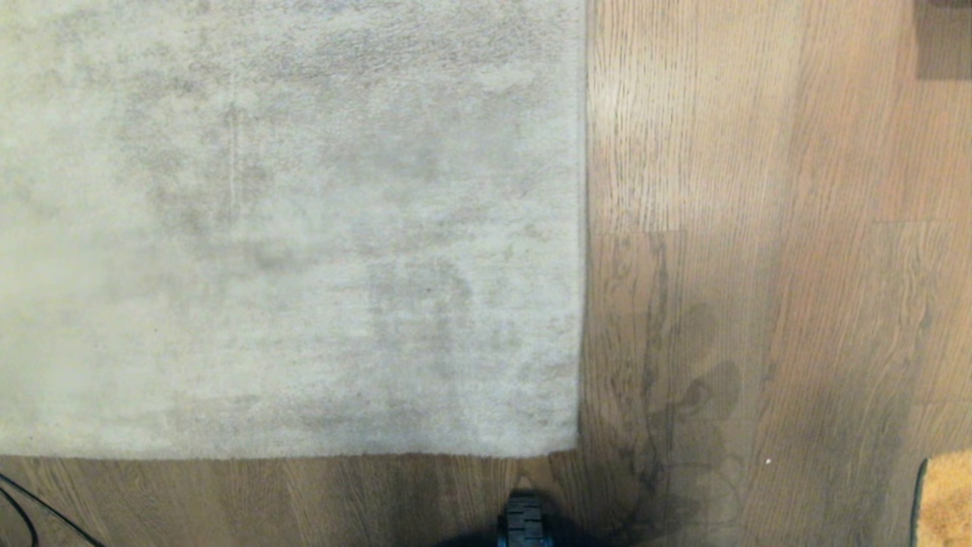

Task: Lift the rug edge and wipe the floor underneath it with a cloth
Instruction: Put down the rag

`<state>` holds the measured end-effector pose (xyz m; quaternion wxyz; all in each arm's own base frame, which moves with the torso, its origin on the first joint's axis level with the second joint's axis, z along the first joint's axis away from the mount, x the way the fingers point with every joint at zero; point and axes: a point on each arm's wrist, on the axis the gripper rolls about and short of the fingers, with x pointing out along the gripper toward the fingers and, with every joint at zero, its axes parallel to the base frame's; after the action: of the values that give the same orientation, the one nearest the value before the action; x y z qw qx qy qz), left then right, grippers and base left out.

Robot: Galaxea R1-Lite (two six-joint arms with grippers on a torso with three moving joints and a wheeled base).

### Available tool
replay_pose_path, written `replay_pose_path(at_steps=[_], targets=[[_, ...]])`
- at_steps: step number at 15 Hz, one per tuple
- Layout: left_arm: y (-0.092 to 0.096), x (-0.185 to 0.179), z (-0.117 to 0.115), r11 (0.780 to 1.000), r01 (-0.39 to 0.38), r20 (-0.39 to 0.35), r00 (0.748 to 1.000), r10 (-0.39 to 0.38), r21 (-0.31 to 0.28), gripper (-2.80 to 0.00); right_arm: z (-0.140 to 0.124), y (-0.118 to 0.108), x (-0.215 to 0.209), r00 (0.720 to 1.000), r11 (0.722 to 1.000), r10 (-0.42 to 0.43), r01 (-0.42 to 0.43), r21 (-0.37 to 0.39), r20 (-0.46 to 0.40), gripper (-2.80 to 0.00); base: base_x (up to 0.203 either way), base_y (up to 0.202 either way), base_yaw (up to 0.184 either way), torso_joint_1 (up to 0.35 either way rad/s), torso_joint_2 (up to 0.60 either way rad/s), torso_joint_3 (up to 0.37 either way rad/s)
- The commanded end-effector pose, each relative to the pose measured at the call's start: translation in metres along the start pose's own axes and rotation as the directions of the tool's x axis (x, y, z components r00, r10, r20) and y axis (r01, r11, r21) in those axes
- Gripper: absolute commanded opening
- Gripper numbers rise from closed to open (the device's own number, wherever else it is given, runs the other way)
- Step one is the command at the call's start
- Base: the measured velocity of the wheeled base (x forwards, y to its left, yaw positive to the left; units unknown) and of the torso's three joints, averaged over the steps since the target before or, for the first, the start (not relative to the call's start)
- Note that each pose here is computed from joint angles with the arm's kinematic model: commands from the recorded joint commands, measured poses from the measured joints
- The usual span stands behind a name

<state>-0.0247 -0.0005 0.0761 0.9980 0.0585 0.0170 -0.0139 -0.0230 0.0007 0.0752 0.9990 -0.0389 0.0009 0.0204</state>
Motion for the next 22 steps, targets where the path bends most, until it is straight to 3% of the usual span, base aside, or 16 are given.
replay_pose_path(at_steps=[1, 22], targets=[[0.0000, 0.0000, 0.0000, 1.000, 0.000, 0.000, 1.000, 0.000, 0.001, -2.80, 0.0001, 0.0000, 0.0001, 1.000, 1.000, 0.001, -0.001, -0.002, -0.001, -2.80, 0.000, 0.000, 0.000, 0.000, 0.00, 0.000], [0.0000, 0.0000, 0.0000, 1.000, 0.000, 0.000, 1.000, 0.000, 0.001, -2.80, 0.0001, 0.0000, 0.0001, 1.000, 1.000, 0.002, -0.002, 0.000, -0.001, -2.80, 0.000, 0.000, 0.000, 0.000, 0.00, 0.000]])
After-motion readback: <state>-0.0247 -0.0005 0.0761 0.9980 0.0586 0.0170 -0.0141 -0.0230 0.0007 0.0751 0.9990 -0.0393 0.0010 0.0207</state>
